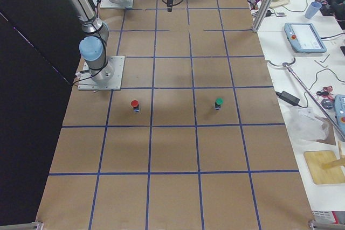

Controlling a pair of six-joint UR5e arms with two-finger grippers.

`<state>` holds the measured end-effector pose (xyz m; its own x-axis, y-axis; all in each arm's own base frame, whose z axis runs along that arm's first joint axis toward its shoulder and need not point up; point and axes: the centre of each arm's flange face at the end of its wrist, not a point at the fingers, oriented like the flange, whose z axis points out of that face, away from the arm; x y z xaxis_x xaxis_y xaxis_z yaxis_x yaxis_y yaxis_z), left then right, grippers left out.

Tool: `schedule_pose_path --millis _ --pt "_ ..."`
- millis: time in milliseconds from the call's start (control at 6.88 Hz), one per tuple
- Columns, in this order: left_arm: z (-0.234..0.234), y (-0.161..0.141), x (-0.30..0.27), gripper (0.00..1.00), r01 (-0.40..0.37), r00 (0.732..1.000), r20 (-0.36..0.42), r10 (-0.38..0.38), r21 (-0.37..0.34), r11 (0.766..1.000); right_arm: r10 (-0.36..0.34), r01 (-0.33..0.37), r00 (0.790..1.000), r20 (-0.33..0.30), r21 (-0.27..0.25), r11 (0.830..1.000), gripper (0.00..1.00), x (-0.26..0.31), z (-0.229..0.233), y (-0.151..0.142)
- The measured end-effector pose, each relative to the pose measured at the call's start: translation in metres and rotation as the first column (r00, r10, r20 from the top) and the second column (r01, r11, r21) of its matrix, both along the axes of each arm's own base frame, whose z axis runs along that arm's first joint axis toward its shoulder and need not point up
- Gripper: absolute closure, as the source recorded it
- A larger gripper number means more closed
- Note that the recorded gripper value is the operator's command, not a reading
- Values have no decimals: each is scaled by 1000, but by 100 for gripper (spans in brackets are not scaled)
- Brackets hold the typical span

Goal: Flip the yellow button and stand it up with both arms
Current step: 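Raise the yellow button toward the table center while the right gripper approaches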

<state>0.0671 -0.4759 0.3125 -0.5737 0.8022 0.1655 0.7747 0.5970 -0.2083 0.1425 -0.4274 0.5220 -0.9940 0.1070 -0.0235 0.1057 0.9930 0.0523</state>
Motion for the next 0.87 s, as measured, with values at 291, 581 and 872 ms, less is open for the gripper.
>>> schedule_pose_path --millis 291,581,872 --pt "48 2 -87 98 -174 945 -246 216 183 968 -135 135 990 48 3 991 0 -9 3 -2" --pt "108 7 -170 98 -260 796 -416 441 423 868 -491 478 843 222 113 871 0 -18 6 -13" --pt "151 22 -241 98 -227 607 -523 598 607 762 -669 603 641 376 294 742 0 -4 15 -20"
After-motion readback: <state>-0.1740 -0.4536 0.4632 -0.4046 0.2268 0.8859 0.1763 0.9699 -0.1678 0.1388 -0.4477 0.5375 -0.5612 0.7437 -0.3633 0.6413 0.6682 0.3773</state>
